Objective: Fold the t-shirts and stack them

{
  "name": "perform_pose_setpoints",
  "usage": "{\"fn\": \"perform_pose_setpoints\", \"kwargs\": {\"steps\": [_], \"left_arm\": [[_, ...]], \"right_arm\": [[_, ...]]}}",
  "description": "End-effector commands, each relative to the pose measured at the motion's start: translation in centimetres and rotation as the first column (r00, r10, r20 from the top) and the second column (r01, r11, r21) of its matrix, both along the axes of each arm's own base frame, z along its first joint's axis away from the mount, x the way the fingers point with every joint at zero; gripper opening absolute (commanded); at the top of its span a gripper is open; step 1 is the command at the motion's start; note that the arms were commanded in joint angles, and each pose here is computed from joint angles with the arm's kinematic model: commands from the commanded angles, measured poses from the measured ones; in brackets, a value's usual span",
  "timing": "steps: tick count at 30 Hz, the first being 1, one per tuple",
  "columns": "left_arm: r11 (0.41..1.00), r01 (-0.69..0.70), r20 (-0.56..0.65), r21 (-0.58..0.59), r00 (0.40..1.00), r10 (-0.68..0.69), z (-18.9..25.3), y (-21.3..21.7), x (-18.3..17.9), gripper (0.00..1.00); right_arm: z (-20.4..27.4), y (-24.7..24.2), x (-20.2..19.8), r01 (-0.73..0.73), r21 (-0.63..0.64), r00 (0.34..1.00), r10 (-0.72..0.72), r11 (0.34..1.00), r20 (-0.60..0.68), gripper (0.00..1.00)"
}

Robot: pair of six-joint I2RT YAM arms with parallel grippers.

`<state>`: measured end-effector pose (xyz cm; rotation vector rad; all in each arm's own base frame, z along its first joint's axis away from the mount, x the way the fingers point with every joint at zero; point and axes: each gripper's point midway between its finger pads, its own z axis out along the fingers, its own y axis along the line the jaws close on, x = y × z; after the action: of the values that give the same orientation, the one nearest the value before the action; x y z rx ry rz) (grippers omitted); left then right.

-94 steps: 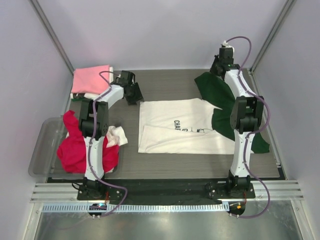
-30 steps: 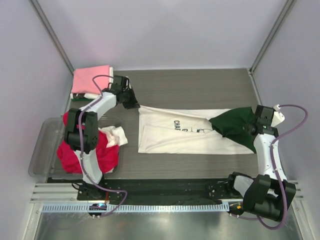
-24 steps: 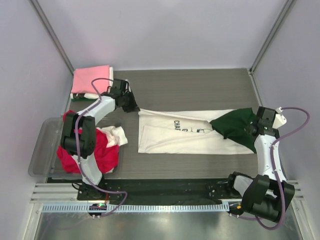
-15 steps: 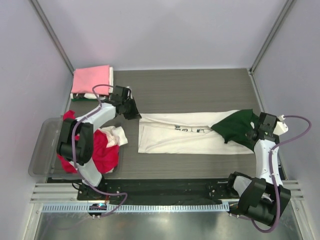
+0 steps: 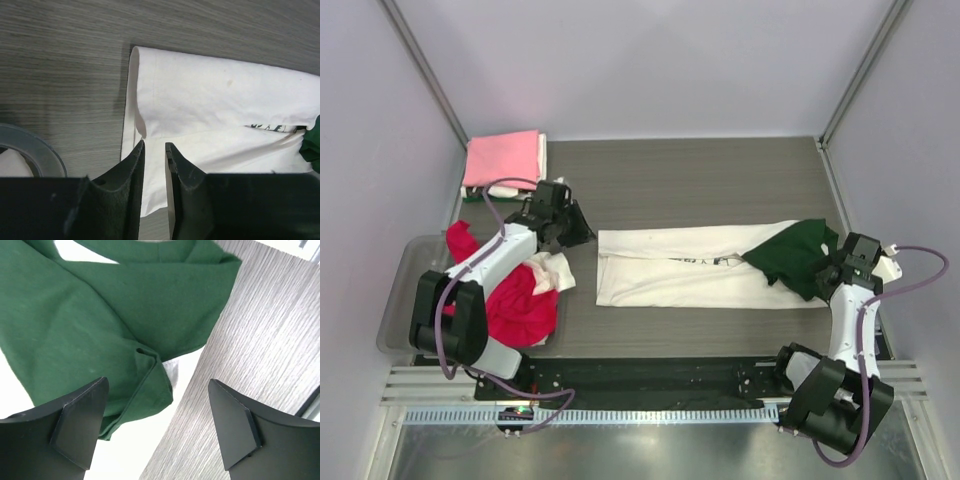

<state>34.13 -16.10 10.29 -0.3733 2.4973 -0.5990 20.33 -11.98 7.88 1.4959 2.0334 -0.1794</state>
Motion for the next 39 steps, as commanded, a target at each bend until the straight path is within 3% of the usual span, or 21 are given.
{"fn": "perform_pose_setpoints", "kwargs": {"steps": [1, 7, 9, 15, 23, 32, 38, 39], "left_arm": [[1.000, -0.015, 0.121, 0.012, 0.993, 0.014, 4.8, -0.1, 1.9, 0.24], [0.992, 0.093, 0.157, 0.087, 0.982, -0.106, 6.5, -3.7, 3.2, 0.30], [0.982, 0.156, 0.098, 0.104, 0.981, -0.166, 4.3, -5.8, 3.1, 0.30], [0.962, 0.254, -0.040, 0.103, 0.967, -0.251, -1.1, -9.6, 2.6, 0.30], [0.952, 0.281, -0.164, 0.118, 0.951, -0.260, -5.7, -10.0, 0.4, 0.29], [0.956, 0.246, -0.312, 0.159, 0.931, -0.188, -10.0, -7.3, -6.2, 0.24], [0.975, 0.204, -0.400, 0.084, 0.903, -0.154, -12.3, -8.2, -13.0, 0.24], [0.979, 0.190, -0.406, 0.072, 0.902, -0.146, -12.4, -8.5, -13.6, 0.24]], "right_arm": [[4.3, -1.3, 1.2, 0.042, -0.059, 0.995, -0.036, 0.997, 0.094, 0.87], [6.3, 1.7, 4.4, -0.093, 0.026, 0.962, 0.083, 0.995, 0.260, 0.78], [6.5, 2.8, 5.7, -0.137, 0.041, 0.944, 0.117, 0.990, 0.309, 0.77], [0.9, 6.9, 8.5, -0.306, 0.179, 0.940, 0.267, 0.935, 0.211, 0.66], [-3.3, 7.0, 7.8, -0.279, 0.238, 0.959, 0.258, 0.930, 0.118, 0.51], [-5.7, 7.2, 12.3, -0.299, 0.262, 0.954, 0.291, 0.917, 0.070, 0.46], [-8.0, 11.8, 18.8, -0.417, 0.272, 0.905, 0.423, 0.867, 0.038, 0.46], [-7.0, 12.4, 21.2, -0.450, 0.254, 0.892, 0.445, 0.856, 0.078, 0.46]]}}
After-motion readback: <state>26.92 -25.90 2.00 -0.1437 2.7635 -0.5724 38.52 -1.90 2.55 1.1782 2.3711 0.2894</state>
